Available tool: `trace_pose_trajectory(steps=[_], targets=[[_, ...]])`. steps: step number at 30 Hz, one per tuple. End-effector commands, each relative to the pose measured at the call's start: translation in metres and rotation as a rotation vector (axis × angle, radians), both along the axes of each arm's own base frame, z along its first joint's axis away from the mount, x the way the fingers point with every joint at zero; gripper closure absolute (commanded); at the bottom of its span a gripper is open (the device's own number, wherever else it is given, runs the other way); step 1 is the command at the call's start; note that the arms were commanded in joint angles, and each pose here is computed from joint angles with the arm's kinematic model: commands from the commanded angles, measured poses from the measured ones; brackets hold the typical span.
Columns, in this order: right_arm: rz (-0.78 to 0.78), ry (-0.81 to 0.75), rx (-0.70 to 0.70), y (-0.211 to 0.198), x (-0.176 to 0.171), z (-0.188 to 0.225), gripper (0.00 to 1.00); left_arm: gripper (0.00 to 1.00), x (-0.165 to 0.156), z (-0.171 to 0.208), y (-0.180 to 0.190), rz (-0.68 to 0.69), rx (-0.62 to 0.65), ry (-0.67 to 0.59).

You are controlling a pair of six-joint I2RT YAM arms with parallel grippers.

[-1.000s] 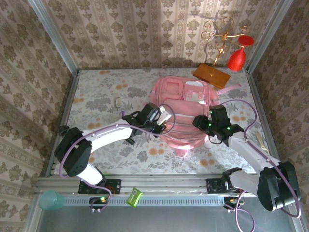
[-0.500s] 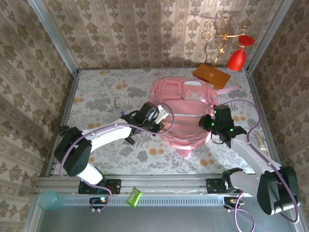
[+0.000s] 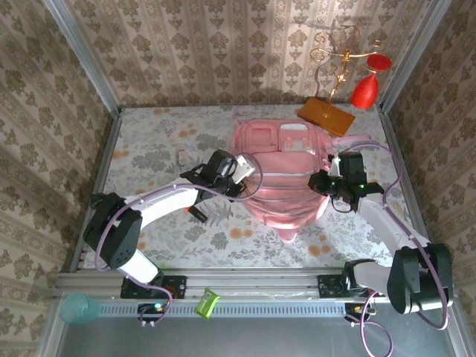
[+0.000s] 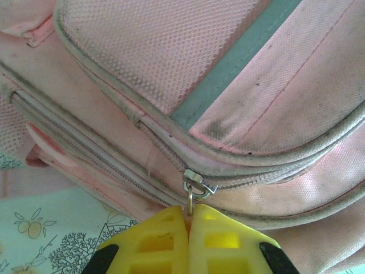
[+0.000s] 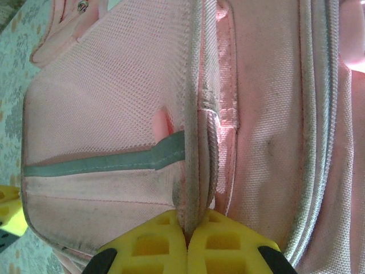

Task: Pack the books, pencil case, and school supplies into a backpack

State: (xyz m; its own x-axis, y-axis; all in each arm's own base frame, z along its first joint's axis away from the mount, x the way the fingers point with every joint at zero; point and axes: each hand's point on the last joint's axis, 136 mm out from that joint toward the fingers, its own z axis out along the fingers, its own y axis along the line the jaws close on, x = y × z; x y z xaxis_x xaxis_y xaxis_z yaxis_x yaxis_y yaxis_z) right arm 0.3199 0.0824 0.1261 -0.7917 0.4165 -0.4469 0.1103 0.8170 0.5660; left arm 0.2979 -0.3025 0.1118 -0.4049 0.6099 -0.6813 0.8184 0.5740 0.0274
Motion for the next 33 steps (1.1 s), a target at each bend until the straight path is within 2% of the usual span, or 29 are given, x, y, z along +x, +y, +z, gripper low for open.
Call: trace_pose_trajectory(steps=[1, 10, 14, 16, 19, 24, 26, 27, 30, 31, 32, 33], targets=[[-0.03, -0.018, -0.135, -0.029, 0.008, 0.002, 1.0, 1.0, 0.028, -0.01, 0.035, 0.075, 0.101, -0.013], [0.029, -0.009, -0.132, -0.023, 0.012, 0.001, 1.0, 1.0, 0.051, -0.004, 0.022, -0.024, 0.045, -0.02], [0.044, -0.012, -0.117, -0.019, 0.013, 0.002, 1.0, 1.0, 0.074, -0.003, 0.02, 0.034, 0.048, -0.032], [0.043, -0.018, -0.114, -0.019, 0.013, 0.007, 1.0, 0.91, 0.08, -0.001, 0.021, 0.072, 0.046, -0.027], [0.033, -0.041, -0.073, -0.015, 0.014, 0.021, 1.0, 0.71, 0.064, 0.005, 0.019, 0.037, 0.008, -0.001], [0.058, -0.099, 0.121, 0.011, 0.02, 0.045, 1.0, 0.53, 0.034, 0.021, 0.038, 0.032, -0.032, -0.1], [0.068, -0.091, 0.173, 0.022, 0.021, 0.044, 1.0, 0.44, 0.036, 0.024, 0.055, 0.108, -0.032, -0.11], [0.069, -0.086, 0.188, 0.026, 0.022, 0.043, 1.0, 0.43, 0.042, 0.024, 0.069, 0.187, -0.019, -0.091], [0.047, -0.098, 0.216, 0.039, 0.022, 0.039, 0.99, 0.42, 0.056, 0.01, 0.118, 0.49, 0.003, 0.059], [0.041, -0.108, 0.213, 0.042, 0.021, 0.038, 0.96, 0.41, 0.054, 0.001, 0.128, 0.551, 0.011, 0.115], [0.031, -0.115, 0.204, 0.044, 0.021, 0.037, 0.93, 0.29, 0.057, -0.011, 0.15, 0.647, 0.026, 0.168], [0.017, -0.122, 0.189, 0.045, 0.02, 0.036, 0.89, 0.24, 0.057, -0.022, 0.164, 0.708, 0.049, 0.199]])
